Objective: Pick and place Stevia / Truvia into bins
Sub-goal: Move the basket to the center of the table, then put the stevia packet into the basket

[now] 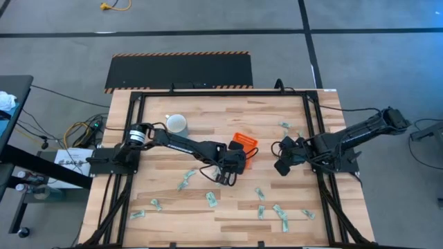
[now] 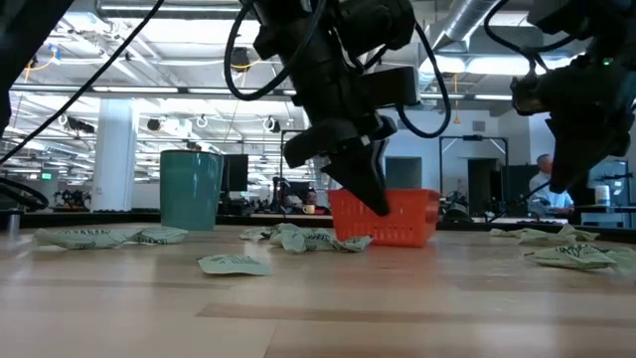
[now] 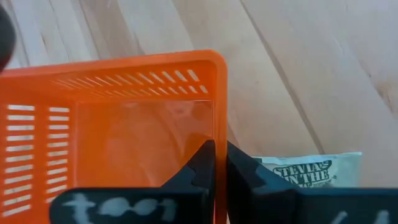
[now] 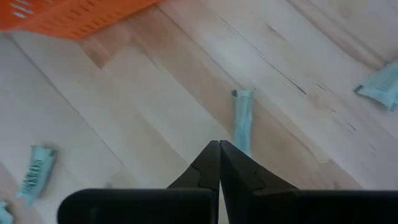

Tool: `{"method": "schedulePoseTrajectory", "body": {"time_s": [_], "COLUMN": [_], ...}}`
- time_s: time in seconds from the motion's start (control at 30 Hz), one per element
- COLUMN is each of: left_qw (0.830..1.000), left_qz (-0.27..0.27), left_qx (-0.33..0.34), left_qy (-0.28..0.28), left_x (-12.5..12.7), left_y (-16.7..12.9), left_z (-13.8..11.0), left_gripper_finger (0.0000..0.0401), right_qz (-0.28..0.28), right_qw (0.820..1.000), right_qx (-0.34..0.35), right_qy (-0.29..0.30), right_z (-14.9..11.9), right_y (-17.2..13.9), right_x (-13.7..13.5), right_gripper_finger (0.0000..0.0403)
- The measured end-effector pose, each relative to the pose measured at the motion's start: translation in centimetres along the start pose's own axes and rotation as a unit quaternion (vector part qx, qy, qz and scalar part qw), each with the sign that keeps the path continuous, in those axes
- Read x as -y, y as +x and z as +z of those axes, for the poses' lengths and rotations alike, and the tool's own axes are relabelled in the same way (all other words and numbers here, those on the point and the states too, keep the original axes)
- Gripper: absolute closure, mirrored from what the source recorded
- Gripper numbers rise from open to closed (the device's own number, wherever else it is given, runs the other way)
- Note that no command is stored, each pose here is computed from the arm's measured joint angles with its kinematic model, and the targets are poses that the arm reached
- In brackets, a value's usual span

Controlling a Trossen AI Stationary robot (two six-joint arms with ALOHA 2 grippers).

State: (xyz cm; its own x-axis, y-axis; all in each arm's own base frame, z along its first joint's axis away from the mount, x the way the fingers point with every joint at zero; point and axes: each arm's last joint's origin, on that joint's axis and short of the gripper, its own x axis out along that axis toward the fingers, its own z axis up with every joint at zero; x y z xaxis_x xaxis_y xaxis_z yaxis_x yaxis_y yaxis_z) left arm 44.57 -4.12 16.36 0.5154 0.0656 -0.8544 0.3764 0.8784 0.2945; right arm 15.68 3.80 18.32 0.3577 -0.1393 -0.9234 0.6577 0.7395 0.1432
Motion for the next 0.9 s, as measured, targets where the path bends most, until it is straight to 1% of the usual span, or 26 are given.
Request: {"method": "schedulePoseTrajectory", "body": {"time_s": [0.13, 0.23, 0.3, 0.4, 0.47, 0.6, 0.7, 0.8, 0.9], "left_qw": [1.000, 1.000, 1.000, 1.000, 0.999, 0.996, 0.993, 0.989, 0.981], "left_qz": [-0.005, -0.004, -0.007, -0.009, -0.017, -0.029, -0.043, -0.051, -0.062], "left_qx": [-0.012, -0.008, -0.018, -0.025, -0.044, -0.075, -0.102, -0.129, -0.173], "left_qy": [0.001, 0.000, 0.001, -0.006, -0.016, -0.038, -0.048, -0.057, -0.070], "left_x": [-0.1, -0.3, -0.3, -0.7, -0.8, -1.0, -0.9, -0.7, -0.4], "left_y": [-0.3, -0.7, -1.0, -2.1, -3.1, -5.3, -6.7, -7.3, -7.6], "left_z": [0.1, 0.5, 0.7, 1.5, 1.9, 2.8, 3.0, 2.8, 2.0], "left_gripper_finger": [0.0371, 0.0340, 0.0318, 0.0288, 0.0273, 0.0253, 0.0247, 0.0246, 0.0246], "right_qz": [-0.004, -0.006, -0.006, -0.006, -0.006, -0.005, -0.005, -0.006, -0.010], "right_qw": [1.000, 1.000, 1.000, 1.000, 1.000, 1.000, 1.000, 1.000, 1.000], "right_qx": [-0.004, -0.005, -0.006, -0.006, -0.006, -0.008, -0.008, -0.008, -0.006], "right_qy": [0.002, -0.001, -0.002, -0.003, -0.003, -0.004, -0.015, -0.012, -0.002], "right_z": [0.0, 0.0, 0.0, 0.0, 0.0, 0.0, 0.0, 0.1, 0.4], "right_y": [0.0, 0.0, 0.0, 0.0, 0.0, 0.0, 0.0, 0.1, 0.1], "right_x": [0.1, 0.2, 0.2, 0.2, 0.2, 0.2, 0.2, 0.3, 0.5], "right_gripper_finger": [0.0403, 0.0403, 0.0403, 0.0403, 0.0403, 0.0401, 0.0384, 0.0350, 0.0315]}}
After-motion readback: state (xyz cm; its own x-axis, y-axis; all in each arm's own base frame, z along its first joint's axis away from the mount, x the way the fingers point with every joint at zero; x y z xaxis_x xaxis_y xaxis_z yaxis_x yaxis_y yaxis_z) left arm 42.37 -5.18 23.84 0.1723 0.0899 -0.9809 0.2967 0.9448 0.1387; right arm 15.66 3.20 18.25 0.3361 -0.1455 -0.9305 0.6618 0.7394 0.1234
